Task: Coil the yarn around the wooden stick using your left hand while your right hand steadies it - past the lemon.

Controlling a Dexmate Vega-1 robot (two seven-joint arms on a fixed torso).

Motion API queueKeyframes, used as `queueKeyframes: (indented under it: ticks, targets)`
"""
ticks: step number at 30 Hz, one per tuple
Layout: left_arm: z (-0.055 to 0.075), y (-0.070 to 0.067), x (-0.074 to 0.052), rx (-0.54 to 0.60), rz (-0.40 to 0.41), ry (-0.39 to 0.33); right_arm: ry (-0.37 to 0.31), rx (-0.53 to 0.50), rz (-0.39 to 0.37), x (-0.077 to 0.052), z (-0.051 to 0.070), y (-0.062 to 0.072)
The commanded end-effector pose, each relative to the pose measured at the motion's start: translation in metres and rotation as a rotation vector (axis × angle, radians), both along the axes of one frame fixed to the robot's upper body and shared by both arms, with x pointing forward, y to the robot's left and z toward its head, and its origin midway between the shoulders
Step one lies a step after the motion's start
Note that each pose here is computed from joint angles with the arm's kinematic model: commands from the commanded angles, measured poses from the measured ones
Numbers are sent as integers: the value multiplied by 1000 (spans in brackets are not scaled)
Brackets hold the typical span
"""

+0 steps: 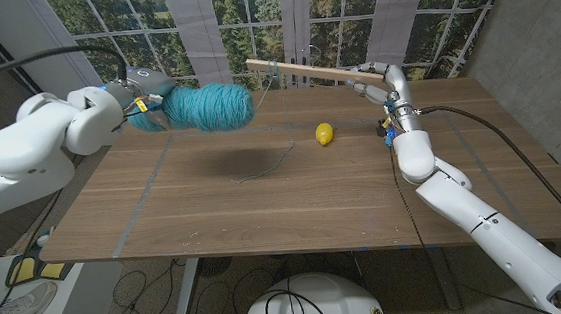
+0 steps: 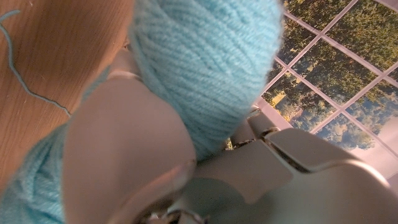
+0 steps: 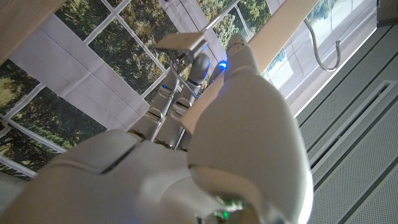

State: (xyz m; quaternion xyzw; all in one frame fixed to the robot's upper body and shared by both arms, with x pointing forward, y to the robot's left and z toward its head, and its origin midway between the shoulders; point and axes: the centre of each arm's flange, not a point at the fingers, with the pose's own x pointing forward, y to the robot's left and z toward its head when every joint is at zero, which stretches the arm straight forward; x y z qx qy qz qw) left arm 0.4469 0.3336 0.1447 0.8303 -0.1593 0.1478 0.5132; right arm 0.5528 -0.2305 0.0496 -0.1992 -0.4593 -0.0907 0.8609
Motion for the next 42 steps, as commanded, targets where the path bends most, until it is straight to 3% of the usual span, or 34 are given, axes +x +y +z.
queueKeyframes:
  ticks: [1,12,26,32,39,40,42]
  targets:
    - [-24,19,10,-14,69,12,161,-113,-40,10,0,3]
    - [-46,38,23,-29,141,33,368,-225,-27,26,-12,3]
    - [-74,47,37,27,205,28,598,-300,-23,43,-32,-1]
    - [-86,41,40,122,248,-15,681,-292,-9,48,-39,-7]
    - [-103,52,45,117,246,-58,720,-293,-20,49,-44,-9]
    - [-105,54,48,125,281,-27,731,-290,-21,49,-45,-10]
    - [-108,55,49,160,305,-37,748,-285,-11,49,-45,-12]
